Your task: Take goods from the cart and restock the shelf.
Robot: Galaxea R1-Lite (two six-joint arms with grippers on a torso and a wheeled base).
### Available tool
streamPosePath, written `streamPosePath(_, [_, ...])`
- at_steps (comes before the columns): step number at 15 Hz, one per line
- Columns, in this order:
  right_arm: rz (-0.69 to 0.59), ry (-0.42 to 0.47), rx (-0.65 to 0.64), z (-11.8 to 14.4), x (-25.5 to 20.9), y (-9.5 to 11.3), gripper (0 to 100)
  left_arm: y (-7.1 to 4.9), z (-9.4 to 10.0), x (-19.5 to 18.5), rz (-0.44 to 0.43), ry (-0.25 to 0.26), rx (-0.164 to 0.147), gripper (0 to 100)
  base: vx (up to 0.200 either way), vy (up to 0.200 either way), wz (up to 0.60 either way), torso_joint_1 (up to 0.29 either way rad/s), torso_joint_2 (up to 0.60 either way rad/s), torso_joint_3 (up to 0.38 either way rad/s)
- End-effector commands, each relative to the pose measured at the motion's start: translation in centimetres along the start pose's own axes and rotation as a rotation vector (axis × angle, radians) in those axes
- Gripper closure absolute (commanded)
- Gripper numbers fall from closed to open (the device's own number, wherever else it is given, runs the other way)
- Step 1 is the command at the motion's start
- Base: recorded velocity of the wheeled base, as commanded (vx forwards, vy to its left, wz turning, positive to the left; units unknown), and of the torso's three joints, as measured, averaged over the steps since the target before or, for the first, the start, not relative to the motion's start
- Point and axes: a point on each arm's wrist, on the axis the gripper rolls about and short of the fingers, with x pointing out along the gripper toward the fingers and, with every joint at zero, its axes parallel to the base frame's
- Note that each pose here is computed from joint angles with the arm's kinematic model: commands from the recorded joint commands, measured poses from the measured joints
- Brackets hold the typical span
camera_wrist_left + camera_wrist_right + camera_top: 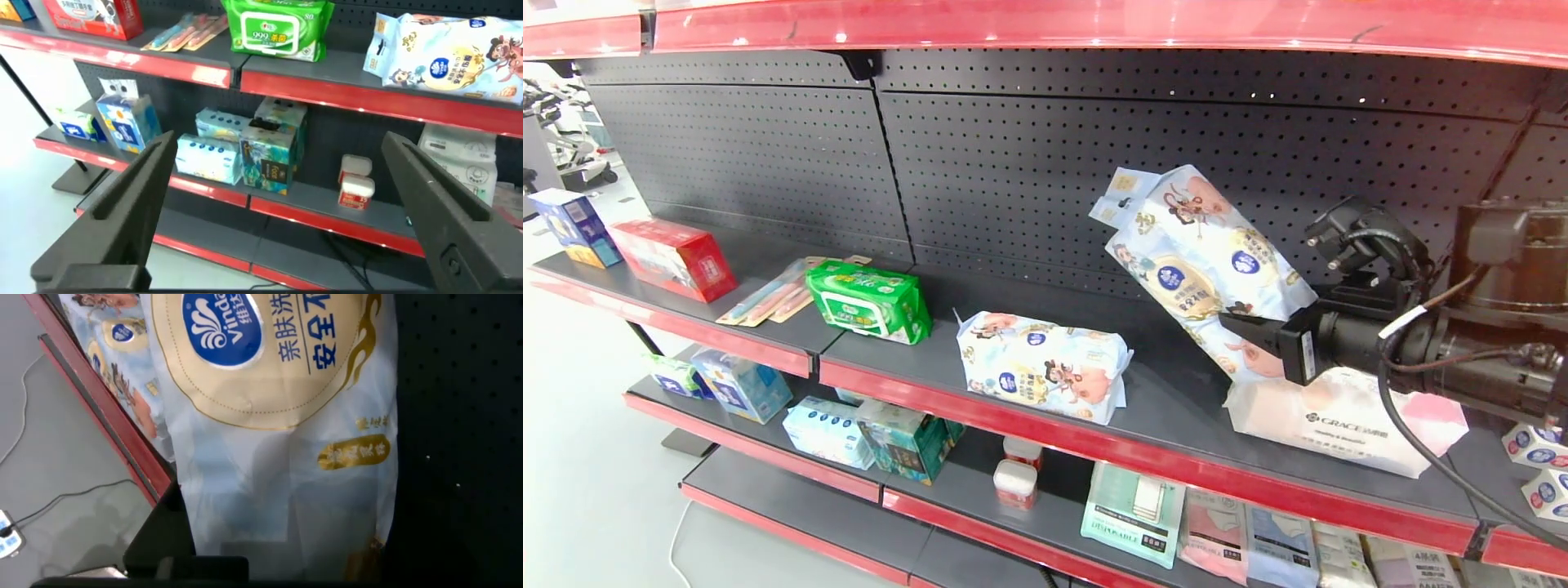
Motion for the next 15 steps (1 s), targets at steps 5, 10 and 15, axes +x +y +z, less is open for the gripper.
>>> streamPosePath(5, [-0.005,-0.028,0.023,1.1,6.2,-0.2,100,0.0,0.0,0.0,0.001,0.002,-0.001,0,0.000,0.000,0.00,0.000,0.00,0.000])
streamPosePath(10, [-0.006,-0.009,0.030,0.6,8.6,-0.6,100,0.0,0.0,0.0,0.001,0.002,0.000,0,0.000,0.000,0.00,0.000,0.00,0.000])
streamPosePath(15, [0.004,-0.016,0.029,0.6,11.5,-0.8,100,0.0,0.0,0.0,0.001,0.002,0.000,0,0.000,0.000,0.00,0.000,0.00,0.000])
